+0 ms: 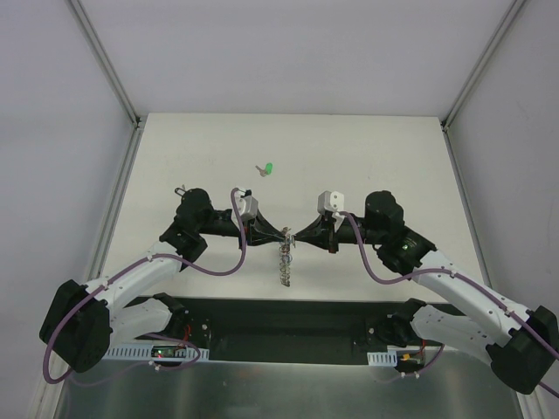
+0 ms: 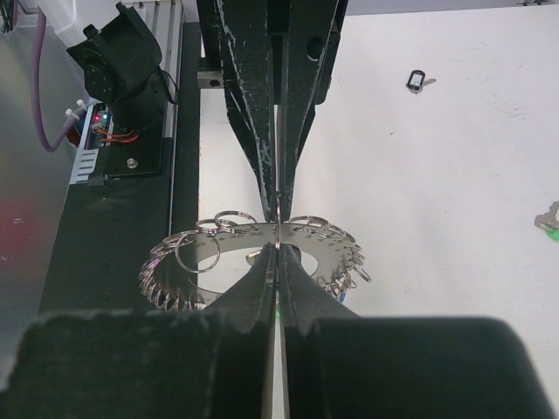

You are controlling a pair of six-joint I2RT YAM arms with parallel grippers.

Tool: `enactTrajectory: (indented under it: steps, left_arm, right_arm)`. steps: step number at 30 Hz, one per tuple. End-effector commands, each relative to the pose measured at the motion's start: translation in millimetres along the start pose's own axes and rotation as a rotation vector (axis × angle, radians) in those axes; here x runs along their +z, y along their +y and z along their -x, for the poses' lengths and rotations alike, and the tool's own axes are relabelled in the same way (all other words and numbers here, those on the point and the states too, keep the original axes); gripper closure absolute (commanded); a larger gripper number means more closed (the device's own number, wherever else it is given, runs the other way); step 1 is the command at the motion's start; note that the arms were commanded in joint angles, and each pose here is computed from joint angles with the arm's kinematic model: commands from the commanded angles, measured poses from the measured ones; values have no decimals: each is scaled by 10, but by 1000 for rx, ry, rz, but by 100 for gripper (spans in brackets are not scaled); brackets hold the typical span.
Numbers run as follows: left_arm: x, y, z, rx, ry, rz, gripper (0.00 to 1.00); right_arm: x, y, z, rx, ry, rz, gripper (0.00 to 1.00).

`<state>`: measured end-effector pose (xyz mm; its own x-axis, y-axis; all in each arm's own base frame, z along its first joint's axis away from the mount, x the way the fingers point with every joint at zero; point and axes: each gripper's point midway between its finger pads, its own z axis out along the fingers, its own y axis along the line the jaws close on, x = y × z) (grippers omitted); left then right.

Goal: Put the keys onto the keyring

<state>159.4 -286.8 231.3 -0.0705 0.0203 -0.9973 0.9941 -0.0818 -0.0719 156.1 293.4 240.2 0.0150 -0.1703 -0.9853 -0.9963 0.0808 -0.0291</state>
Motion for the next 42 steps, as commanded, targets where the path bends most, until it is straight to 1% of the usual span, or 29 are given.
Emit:
enactTrajectory:
  steps: [1,14,42]
  left_arm:
    - [1,29,246,89,-53,-1,100]
    - [-3,28,257,87,-56,0,100]
    - [7,24,248,75,-53,-12,100]
  right_arm:
    - [3,15,159,-55,-43,14,99]
    - [37,-7,107,-40,-22,17,99]
    - [49,31,131,-38,-28,41,99]
